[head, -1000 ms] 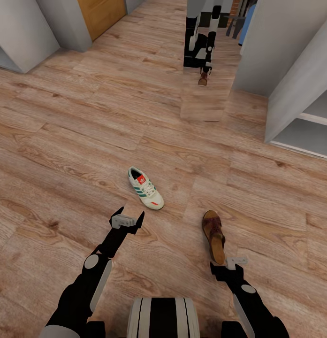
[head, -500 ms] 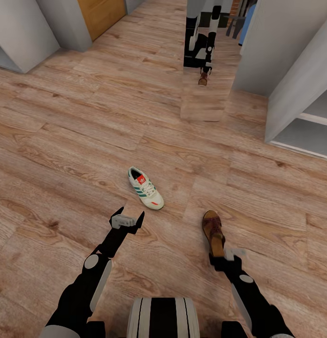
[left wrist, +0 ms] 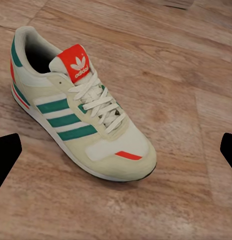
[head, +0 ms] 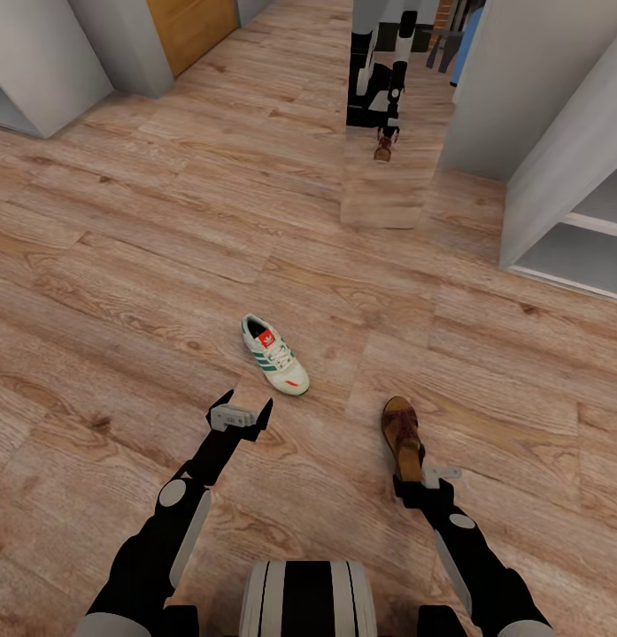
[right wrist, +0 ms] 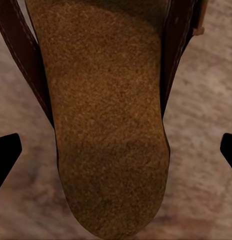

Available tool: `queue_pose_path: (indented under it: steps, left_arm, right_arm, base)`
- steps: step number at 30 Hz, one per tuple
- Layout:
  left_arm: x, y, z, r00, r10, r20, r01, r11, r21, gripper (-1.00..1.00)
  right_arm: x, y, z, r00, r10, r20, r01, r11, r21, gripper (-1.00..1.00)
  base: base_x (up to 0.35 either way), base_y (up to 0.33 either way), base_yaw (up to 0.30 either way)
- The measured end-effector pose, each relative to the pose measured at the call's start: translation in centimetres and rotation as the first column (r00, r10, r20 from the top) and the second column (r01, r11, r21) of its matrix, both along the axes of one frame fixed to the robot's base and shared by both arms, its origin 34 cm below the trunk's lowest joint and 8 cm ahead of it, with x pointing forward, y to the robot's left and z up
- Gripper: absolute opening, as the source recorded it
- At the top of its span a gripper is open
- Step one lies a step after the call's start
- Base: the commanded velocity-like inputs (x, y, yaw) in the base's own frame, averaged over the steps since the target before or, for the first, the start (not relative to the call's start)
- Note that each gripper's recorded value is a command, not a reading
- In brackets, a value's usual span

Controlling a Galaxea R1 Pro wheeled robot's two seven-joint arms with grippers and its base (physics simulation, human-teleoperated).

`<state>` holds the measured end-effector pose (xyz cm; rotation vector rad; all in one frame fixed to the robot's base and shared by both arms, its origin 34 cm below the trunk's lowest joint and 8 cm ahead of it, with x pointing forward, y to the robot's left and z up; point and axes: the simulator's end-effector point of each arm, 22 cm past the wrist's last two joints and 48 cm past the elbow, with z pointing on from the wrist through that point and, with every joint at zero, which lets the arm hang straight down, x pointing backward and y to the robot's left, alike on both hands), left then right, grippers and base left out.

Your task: Pick up the two gym shoes and the two sandals from the corridor floor and place them onto the hallstand (shoe rack) in the corridor, making sure they are on the rack and not on the floor. Arrange them so the two gym shoes are next to each other and the two sandals are next to each other.

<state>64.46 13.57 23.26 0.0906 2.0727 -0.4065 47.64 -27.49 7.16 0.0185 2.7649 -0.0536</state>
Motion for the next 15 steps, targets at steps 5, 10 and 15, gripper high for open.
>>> queue_pose_path:
  steps: [5, 10, 15]
  left_arm:
    - [0.0, 0.0, 0.0, 1.000, 0.000, 0.000, 0.000, 1.000, 0.000, 1.00]
    - [0.0, 0.0, 0.0, 1.000, -0.001, 0.001, 0.001, 1.000, -0.001, 1.00]
    - [0.0, 0.0, 0.0, 1.000, -0.001, 0.000, 0.001, 1.000, -0.001, 1.00]
  right_arm:
    - [0.0, 0.1, 0.0, 1.000, 0.000, -0.001, 0.000, 1.000, 0.001, 1.00]
    - [-0.5, 0.2, -0.3, 1.000, 0.000, -0.010, 0.000, 1.000, 0.003, 1.00]
    - [-1.0, 0.2, -0.6, 1.000, 0.000, -0.014, 0.000, 1.000, 0.004, 1.00]
  base:
    - [0.000, 0.000, 0.000]
    - [0.000, 0.000, 0.000]
    - [0.000, 0.000, 0.000]
